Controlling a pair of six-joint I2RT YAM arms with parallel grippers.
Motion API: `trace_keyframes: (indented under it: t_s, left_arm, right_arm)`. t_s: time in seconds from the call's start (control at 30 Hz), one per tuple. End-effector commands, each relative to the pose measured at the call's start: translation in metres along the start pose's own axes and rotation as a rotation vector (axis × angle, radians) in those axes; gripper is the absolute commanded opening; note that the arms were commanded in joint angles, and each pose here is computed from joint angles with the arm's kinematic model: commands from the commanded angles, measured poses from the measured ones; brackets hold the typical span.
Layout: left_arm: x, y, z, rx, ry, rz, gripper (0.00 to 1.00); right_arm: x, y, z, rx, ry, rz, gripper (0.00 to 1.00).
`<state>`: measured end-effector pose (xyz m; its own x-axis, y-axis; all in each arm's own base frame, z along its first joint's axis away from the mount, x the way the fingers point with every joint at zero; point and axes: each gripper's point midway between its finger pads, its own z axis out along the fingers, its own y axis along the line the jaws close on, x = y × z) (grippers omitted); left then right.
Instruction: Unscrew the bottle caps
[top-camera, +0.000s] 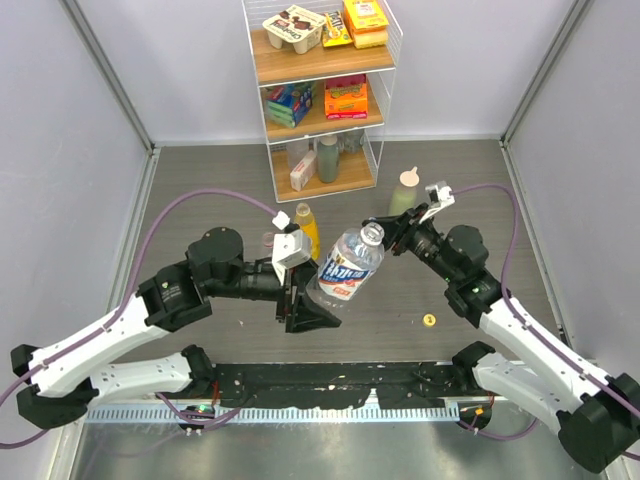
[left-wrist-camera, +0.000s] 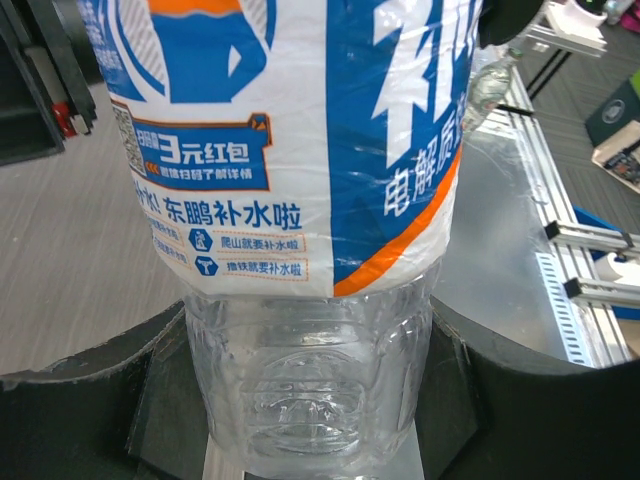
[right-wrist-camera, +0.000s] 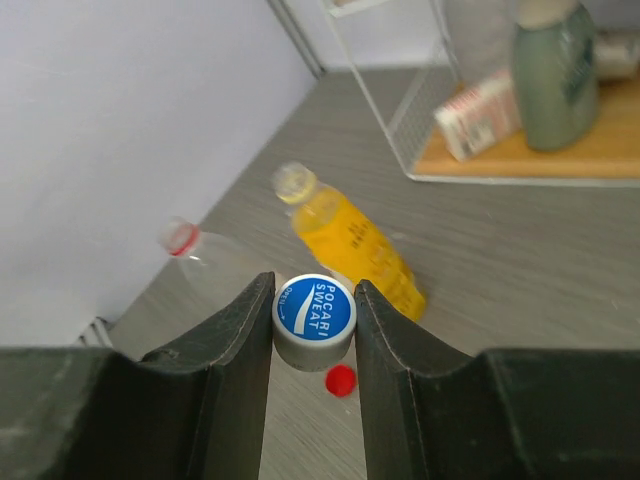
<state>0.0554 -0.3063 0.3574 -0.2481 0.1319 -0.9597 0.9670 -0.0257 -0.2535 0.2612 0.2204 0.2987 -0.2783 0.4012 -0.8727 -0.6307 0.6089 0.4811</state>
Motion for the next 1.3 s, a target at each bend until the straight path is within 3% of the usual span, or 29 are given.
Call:
trace_keyframes:
  t_s: [0.0, 0.13, 0.43, 0.57, 0.8, 0.93, 1.13, 1.2, 1.27]
  left_arm:
    - [-0.004, 0.022, 0.006, -0.103, -0.027, 0.021, 0.0]
    - [0.007, 0.029, 0.013, -0.114, 0.009, -0.007, 0.0]
    - [0.021, 0.032, 0.022, -0.096, 0.063, -0.034, 0.0]
    - [0.025, 0.033, 0.023, -0.095, 0.077, -0.031, 0.0]
    - [0.031, 0.035, 0.022, -0.097, 0.111, -0.027, 0.0]
    - [0.034, 0.037, 0.021, -0.108, 0.121, -0.028, 0.0]
    - [0.041, 0.041, 0.02, -0.129, 0.139, -0.03, 0.0]
    - [0.041, 0.043, 0.02, -0.138, 0.141, -0.033, 0.0]
    - [0.042, 0.045, 0.02, -0.15, 0.145, -0.033, 0.0]
  right_arm:
    - [0.018, -0.05, 0.004, 0.201, -0.014, -0.006, 0.01]
    - [0.055, -0.099, 0.004, 0.413, 0.092, 0.009, 0.02]
    - [0.115, -0.178, -0.006, 0.708, 0.247, 0.074, 0.01]
    - [0.147, -0.204, -0.008, 0.745, 0.35, 0.196, 0.01]
    - [0.16, -0.223, -0.013, 0.777, 0.363, 0.28, 0.07]
    - [0.153, -0.227, -0.018, 0.793, 0.342, 0.264, 0.2]
    - [0.136, -0.221, -0.019, 0.782, 0.3, 0.235, 0.56]
    - [0.132, -0.218, -0.019, 0.773, 0.29, 0.238, 0.74]
    - [0.129, -0.214, -0.019, 0.76, 0.281, 0.24, 0.83]
